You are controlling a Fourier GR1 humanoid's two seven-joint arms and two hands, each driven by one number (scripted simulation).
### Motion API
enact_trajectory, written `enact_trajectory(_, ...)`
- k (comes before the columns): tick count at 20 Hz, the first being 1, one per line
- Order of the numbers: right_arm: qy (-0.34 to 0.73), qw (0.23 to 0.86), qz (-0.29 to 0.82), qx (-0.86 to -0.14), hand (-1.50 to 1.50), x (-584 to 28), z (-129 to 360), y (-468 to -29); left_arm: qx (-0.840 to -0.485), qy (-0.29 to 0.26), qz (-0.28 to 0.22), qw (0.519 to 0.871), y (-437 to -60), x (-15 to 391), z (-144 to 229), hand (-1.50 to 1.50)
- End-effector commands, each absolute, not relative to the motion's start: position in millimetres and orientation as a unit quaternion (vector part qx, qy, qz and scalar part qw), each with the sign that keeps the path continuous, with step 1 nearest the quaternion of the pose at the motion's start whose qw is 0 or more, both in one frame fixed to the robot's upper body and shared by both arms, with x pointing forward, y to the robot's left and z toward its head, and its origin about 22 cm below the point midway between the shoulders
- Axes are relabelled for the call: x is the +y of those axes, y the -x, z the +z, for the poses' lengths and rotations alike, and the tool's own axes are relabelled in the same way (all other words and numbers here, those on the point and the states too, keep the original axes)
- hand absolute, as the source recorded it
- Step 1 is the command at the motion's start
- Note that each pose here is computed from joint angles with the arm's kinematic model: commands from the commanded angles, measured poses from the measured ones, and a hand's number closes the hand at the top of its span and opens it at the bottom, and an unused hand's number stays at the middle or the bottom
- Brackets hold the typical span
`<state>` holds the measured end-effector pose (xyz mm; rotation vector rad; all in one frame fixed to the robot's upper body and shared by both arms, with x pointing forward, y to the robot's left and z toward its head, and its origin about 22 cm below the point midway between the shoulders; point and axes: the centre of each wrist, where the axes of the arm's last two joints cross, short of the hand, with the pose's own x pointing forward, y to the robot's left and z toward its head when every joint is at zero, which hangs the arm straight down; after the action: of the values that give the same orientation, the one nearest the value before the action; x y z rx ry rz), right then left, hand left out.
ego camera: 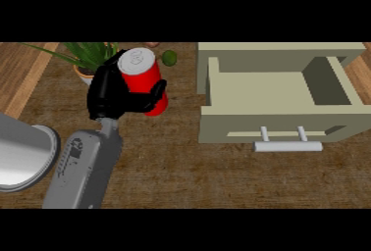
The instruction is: Pick up the can, place it into the drawer and close the drawer
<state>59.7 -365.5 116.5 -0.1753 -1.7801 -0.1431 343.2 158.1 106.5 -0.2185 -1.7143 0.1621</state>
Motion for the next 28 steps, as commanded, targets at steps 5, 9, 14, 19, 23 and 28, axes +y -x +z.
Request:
enact_trajectory(5, 0.074, 0.624, -0.058, -0.776, -1.5, -361, 121, -62, -0.759, 0.09, 0.06, 0.642, -361, 113, 147, 1.5)
enact_trajectory(9, 0.066, 0.631, -0.062, -0.77, -1.5, -363, 111, -73, -0.755, 0.097, 0.052, 0.646, -355, 91, 173, 1.5)
enact_trajectory(14, 0.068, 0.62, -0.051, -0.78, -1.5, -366, 121, -69, -0.761, 0.091, 0.052, 0.641, -389, 68, 203, 1.5)
enact_trajectory(19, 0.067, 0.622, -0.058, -0.778, -1.5, -360, 123, -63, -0.759, 0.08, 0.04, 0.645, -396, 45, 198, 1.5)
enact_trajectory(23, 0.069, 0.62, -0.06, -0.779, -1.5, -361, 120, -71, -0.765, 0.077, 0.04, 0.638, -410, 32, 210, 1.5)
enact_trajectory(28, 0.061, 0.623, -0.058, -0.777, -1.5, -366, 118, -71, -0.757, 0.077, 0.037, 0.647, -412, 16, 209, 1.5)
